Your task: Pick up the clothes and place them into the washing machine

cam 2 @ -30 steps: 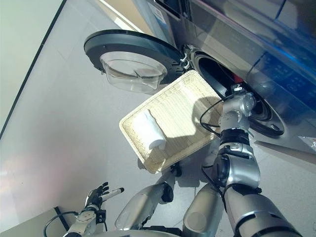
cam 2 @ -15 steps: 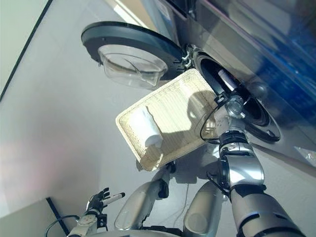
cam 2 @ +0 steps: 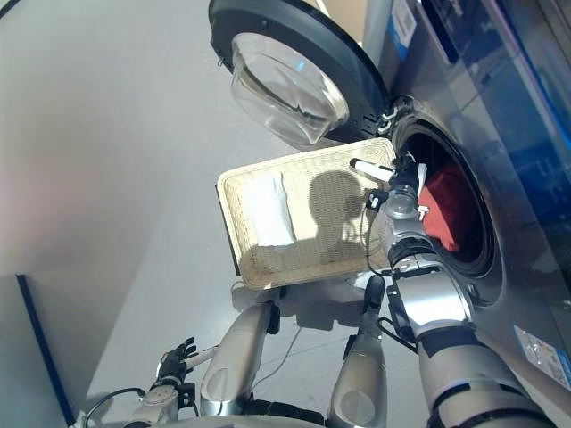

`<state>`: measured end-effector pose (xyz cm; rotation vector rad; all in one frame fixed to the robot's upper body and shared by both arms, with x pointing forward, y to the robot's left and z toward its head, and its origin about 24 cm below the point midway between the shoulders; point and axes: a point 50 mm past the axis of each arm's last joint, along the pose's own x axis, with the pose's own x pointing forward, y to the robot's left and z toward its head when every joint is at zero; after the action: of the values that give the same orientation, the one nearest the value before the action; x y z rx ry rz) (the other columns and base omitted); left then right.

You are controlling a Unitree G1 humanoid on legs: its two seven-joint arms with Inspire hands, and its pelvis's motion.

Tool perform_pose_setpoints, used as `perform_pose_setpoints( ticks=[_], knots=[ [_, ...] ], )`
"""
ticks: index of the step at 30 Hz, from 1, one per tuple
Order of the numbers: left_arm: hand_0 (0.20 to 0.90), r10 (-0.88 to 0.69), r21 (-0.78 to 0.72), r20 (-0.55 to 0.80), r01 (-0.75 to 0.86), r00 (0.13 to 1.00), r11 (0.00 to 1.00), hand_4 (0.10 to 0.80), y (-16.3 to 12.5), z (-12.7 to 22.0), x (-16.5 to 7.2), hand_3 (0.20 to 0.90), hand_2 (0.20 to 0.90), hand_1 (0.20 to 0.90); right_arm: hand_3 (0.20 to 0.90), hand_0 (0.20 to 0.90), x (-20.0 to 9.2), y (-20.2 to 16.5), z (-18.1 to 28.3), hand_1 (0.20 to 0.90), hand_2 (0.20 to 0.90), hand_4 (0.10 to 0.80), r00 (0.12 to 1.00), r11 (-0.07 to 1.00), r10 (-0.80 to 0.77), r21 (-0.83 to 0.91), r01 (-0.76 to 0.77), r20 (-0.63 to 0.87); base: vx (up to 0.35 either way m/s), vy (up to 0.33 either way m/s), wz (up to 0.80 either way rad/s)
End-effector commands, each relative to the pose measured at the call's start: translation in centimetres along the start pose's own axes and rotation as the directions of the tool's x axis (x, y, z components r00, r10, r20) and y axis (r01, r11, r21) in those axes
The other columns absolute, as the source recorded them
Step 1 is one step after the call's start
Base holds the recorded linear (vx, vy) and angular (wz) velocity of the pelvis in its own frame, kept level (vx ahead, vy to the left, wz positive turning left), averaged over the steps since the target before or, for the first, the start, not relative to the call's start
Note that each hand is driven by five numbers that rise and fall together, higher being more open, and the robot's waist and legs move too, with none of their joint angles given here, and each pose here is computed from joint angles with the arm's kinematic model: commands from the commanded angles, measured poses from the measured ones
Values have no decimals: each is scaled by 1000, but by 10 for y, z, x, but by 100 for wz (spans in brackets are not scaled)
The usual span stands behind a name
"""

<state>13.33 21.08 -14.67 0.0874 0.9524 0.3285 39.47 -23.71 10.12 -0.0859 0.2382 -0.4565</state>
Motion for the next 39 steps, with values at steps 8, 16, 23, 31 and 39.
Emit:
perform_pose_setpoints(
  ticks=[8,16,23,31,39],
  knots=[
    [900,256,50,109,-262,961,964,800,73,19,1,900,900,900,900,900,-16,58,24,900,900,800,979,978,178,-131,-164,102,3,-10,13],
    [900,285,48,130,-293,950,955,800,84,26,1,900,900,900,900,900,-24,76,6,900,900,800,970,965,236,-134,-227,57,4,-11,13],
    [900,303,38,141,-311,942,950,800,90,28,0,900,900,900,900,900,-31,91,-1,900,900,800,959,949,281,-154,-274,28,0,4,2],
    [900,327,13,168,-333,930,943,800,95,33,-2,900,900,900,900,900,-35,93,-20,900,900,800,957,936,286,-201,-288,-40,-7,9,5],
    [900,346,-10,226,-353,910,936,800,101,46,-5,900,900,900,900,900,-34,90,-21,900,900,800,966,891,251,-376,-253,-55,-12,26,17]
  ],
)
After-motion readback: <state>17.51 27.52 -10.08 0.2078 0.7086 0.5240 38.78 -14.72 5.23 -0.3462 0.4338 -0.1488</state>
